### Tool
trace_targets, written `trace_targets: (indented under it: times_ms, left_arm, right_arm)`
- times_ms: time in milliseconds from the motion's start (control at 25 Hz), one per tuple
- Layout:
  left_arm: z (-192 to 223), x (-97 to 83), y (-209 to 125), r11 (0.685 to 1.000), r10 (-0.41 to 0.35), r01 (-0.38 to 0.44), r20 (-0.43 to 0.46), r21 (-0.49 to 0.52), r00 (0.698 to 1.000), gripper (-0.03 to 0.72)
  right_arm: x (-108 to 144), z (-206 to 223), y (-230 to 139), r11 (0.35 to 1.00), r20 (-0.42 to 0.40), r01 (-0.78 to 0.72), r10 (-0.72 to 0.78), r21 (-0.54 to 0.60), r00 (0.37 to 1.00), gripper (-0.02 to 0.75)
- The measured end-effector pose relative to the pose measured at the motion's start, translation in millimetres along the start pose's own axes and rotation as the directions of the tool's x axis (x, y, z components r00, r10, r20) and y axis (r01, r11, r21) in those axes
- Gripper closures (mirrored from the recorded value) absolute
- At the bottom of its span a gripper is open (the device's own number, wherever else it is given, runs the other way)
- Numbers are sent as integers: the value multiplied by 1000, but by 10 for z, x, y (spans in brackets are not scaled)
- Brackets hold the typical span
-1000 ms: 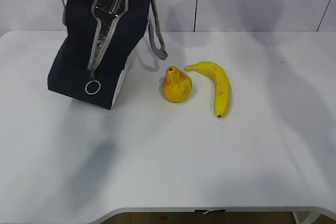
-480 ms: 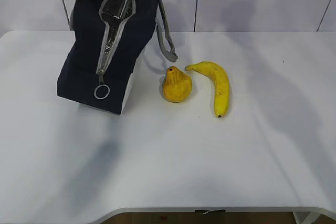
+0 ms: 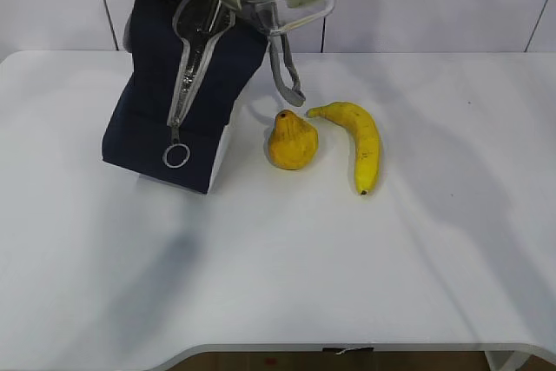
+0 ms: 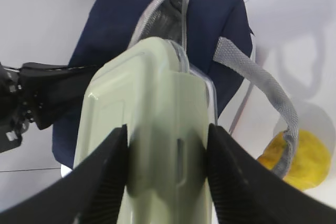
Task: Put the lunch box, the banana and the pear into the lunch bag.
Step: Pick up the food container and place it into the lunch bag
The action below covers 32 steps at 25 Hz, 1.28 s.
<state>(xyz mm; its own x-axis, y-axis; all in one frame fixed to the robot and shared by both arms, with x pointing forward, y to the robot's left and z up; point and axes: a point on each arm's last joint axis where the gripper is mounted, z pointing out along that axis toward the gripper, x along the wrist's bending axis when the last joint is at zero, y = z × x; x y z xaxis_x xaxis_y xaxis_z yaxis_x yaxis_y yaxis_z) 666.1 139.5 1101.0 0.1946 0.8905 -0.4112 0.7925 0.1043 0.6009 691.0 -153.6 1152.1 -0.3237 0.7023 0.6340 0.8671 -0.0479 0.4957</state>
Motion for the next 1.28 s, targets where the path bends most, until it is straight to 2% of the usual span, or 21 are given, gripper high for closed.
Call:
trace_targets:
  times_ms: [240, 480, 560, 880, 1160, 1280]
  left_arm:
    - [-93, -31, 22, 1000, 7, -7, 4, -15, 1000, 685]
    - [-80, -85, 2, 1000, 20, -20, 9, -14, 1000, 685]
    - [-70, -131, -11, 1000, 27, -27, 17, -16, 999, 685]
    - [-60, -187, -8, 999, 23, -21, 30, -39, 999, 685]
    - [-63, -224, 23, 997, -32, 38, 75, -70, 997, 685]
    - [-66, -246, 33, 995, -58, 66, 101, -78, 993, 685]
  right_arm:
    - [-92, 196, -15, 1000, 15, -23, 23, 19, 1000, 363]
    - [-154, 314, -7, 1000, 128, -20, 22, -19, 992, 363]
    - [-149, 390, -15, 1000, 139, -10, 13, -24, 990, 363]
    - [18, 796, -87, 998, 108, 26, -20, -61, 994, 363]
    - [152, 1053, -113, 989, 79, 45, -35, -138, 996, 363]
    - [156, 1194, -165, 991, 76, 44, -35, -126, 997, 363]
